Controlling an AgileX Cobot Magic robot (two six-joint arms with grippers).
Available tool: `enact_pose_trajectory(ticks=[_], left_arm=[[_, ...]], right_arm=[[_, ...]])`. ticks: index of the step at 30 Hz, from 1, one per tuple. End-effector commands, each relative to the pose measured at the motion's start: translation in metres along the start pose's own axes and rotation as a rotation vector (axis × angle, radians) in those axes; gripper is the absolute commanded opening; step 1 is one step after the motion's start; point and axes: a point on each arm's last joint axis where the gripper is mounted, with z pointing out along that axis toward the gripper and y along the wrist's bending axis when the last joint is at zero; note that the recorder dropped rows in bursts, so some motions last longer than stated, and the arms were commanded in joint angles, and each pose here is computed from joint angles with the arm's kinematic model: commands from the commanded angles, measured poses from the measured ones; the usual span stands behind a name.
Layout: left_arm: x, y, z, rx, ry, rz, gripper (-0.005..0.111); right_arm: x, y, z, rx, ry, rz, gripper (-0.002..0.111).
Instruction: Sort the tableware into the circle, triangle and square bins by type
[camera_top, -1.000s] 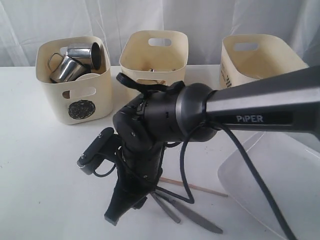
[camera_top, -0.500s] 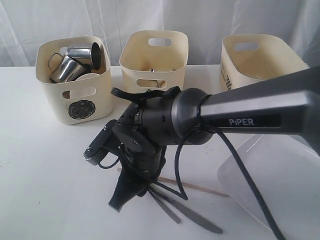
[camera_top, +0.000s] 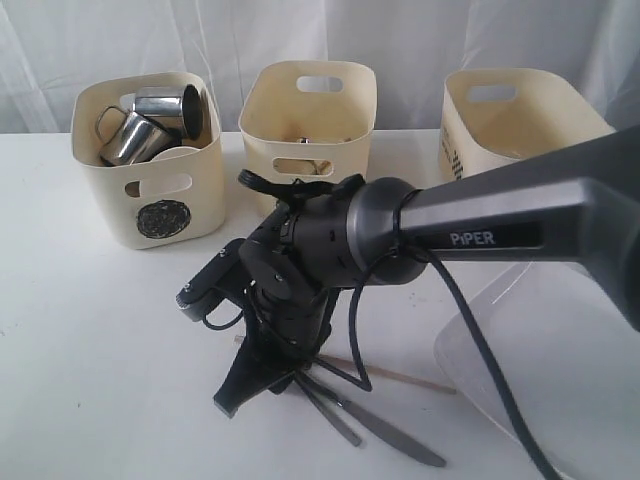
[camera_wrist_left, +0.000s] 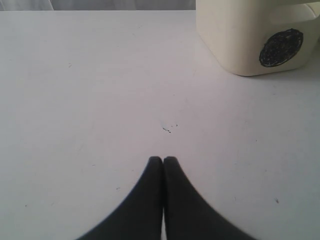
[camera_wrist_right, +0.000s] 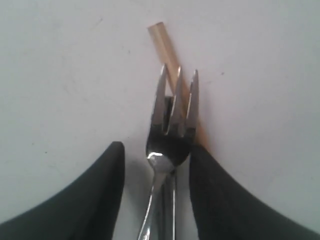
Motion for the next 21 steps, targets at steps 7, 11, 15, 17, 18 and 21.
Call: enact_pose_trajectory(ticks=[7,11,15,17,18,21], left_arm=[[0.001,0.0,0.0,0.006,-0.005,-0.002,0.0],[0.001,0.0,0.0,0.006,-0.005,-0.002,0.0],[0.001,0.0,0.0,0.006,-0.005,-0.002,0.0],[0.001,0.0,0.0,0.006,-0.005,-0.002,0.0],[0.001,0.0,0.0,0.006,-0.005,-0.002,0.0],[0.001,0.0,0.0,0.006,-0.005,-0.002,0.0]], right_arm=[[0.004,-0.001,0.011,-0.003,0.037,-0.002,0.011],[0.003,-0.001,0.008,-0.003,0.028,0.0,0.0],[0.001,-0.002,-0.002,-0.001,0.009,0.003,0.0],[0.0,-0.003,-0.013,0.001,-0.012,0.005,0.0],[-0.001,-0.004,-0.019,0.002,-0.027,0.007,0.0],[-0.006,-0.006,-0.042,0.006,-0.091,0.023,0.0]])
